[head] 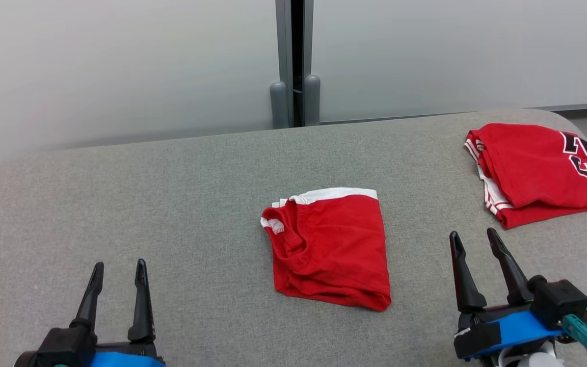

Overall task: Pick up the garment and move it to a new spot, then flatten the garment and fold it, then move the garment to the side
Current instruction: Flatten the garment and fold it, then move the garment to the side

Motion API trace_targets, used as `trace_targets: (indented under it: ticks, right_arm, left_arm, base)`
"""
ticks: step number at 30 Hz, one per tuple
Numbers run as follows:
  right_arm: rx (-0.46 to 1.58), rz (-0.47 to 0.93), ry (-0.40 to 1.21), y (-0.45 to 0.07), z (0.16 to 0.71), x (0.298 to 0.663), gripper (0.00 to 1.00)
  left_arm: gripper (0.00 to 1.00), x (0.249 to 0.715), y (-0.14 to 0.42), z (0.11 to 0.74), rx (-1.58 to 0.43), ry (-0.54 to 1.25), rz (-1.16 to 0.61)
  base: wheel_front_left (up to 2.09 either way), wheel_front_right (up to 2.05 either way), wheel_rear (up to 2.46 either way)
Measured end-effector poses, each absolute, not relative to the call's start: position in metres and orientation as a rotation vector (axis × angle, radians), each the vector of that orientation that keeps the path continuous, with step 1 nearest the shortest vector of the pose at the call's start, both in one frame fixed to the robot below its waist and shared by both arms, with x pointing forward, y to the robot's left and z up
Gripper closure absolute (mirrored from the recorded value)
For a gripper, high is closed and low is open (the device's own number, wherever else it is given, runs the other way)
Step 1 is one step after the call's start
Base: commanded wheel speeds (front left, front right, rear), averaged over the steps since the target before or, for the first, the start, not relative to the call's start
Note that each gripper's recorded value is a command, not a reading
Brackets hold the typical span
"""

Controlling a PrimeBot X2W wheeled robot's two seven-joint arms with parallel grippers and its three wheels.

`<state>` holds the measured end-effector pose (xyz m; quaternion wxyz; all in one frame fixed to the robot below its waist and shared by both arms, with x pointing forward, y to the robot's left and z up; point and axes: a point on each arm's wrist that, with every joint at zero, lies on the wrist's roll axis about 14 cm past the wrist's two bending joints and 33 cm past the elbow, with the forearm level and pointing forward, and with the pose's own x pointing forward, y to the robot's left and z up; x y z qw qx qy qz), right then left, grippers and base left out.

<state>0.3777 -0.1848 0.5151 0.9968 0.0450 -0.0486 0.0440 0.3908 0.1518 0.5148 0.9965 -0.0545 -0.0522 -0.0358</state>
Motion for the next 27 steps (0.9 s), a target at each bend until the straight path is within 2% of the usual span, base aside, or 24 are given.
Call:
trace_targets:
  ticks: [13,27]
  right_arm:
    - [0.105,0.107,-0.107,-0.171,0.516,0.36,0.0]
    - [0.096,0.135,-0.074,-0.16,0.506,0.361,0.0]
  left_arm:
    - [0.0,0.375,0.162,0.509,-0.092,-0.086,-0.044]
    - [0.0,0.374,0.166,0.507,-0.09,-0.082,-0.033]
  base:
    - [0.0,0.0,0.0]
    - [0.0,0.0,0.0]
